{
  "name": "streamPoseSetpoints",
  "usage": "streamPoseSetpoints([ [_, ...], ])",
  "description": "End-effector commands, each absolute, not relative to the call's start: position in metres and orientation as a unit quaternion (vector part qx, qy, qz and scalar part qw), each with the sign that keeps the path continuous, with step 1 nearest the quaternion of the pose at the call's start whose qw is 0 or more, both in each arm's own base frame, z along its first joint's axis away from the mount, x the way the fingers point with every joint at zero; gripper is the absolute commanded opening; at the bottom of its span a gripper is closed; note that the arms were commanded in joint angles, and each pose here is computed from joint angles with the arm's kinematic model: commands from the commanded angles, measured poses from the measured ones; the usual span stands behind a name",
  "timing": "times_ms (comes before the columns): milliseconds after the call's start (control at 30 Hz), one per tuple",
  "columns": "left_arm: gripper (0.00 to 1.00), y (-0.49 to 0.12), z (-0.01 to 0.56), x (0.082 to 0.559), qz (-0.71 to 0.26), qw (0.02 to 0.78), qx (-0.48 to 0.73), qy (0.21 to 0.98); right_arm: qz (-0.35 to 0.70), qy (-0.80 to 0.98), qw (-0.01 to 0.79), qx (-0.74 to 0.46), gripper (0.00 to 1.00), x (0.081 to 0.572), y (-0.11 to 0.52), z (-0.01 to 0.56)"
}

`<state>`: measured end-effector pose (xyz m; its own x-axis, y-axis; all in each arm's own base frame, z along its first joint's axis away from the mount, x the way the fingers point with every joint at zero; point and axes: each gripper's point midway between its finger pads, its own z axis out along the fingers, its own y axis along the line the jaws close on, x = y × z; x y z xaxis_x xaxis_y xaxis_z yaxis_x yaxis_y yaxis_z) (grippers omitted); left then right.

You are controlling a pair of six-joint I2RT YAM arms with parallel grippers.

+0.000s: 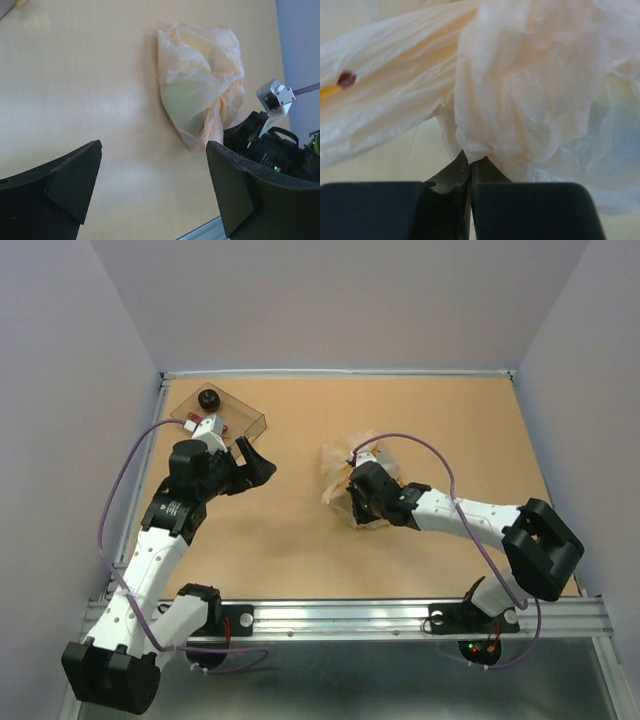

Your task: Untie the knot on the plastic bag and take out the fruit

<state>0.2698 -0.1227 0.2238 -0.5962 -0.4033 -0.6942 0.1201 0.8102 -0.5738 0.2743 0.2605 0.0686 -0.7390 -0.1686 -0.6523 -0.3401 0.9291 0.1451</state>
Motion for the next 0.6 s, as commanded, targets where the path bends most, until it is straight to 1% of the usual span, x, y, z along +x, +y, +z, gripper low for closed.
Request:
streamPoseSetpoints([
  [0,0.96,-0.149,0.240,0.282,-0.313,0.461,-0.048,0.829,0.110,0.936,0.302,-0.146,0.07,0.238,0.245,0.064],
  [33,0.96,-0.155,0.239,0.282,-0.317,0.459,-0.043,0.829,0.107,0.938,0.302,-0.131,0.11,0.233,0.236,0.066],
  [67,0.96,-0.161,0.235,0.285,-0.319,0.450,-0.047,0.833,0.104,0.941,0.297,-0.127,0.16,0.227,0.230,0.066],
  [100,0.96,-0.170,0.238,0.287,-0.324,0.453,-0.039,0.829,0.111,0.939,0.305,-0.119,0.30,0.226,0.228,0.073],
  [133,0.96,-0.176,0.240,0.289,-0.328,0.454,-0.038,0.828,0.120,0.936,0.312,-0.112,0.36,0.224,0.227,0.080],
  [167,0.96,-0.183,0.235,0.294,-0.327,0.447,-0.036,0.832,0.142,0.927,0.333,-0.099,0.52,0.224,0.228,0.098],
  [233,0.96,-0.200,0.242,0.297,-0.329,0.449,-0.026,0.830,0.150,0.917,0.358,-0.088,0.71,0.229,0.227,0.117],
  [267,0.96,-0.207,0.243,0.299,-0.329,0.448,-0.020,0.831,0.155,0.910,0.376,-0.081,0.79,0.234,0.227,0.131],
  [300,0.96,-0.215,0.244,0.308,-0.322,0.447,-0.022,0.834,0.152,0.905,0.389,-0.077,0.83,0.237,0.224,0.141],
  [367,0.96,-0.231,0.245,0.311,-0.322,0.442,-0.015,0.837,0.129,0.897,0.418,-0.061,0.84,0.248,0.215,0.153],
  [400,0.96,-0.239,0.236,0.316,-0.317,0.431,-0.015,0.845,0.122,0.894,0.428,-0.055,0.87,0.252,0.213,0.159],
  [433,0.96,-0.245,0.246,0.322,-0.317,0.440,-0.017,0.840,0.110,0.892,0.436,-0.049,0.87,0.256,0.209,0.161],
  [467,0.96,-0.256,0.237,0.325,-0.312,0.430,-0.012,0.847,0.092,0.888,0.448,-0.042,0.88,0.262,0.204,0.163],
  [500,0.96,-0.263,0.245,0.330,-0.313,0.437,-0.010,0.843,0.084,0.887,0.453,-0.040,0.89,0.266,0.202,0.166],
  [567,0.96,-0.276,0.235,0.338,-0.302,0.429,-0.006,0.851,0.063,0.889,0.453,-0.039,0.89,0.276,0.198,0.163],
])
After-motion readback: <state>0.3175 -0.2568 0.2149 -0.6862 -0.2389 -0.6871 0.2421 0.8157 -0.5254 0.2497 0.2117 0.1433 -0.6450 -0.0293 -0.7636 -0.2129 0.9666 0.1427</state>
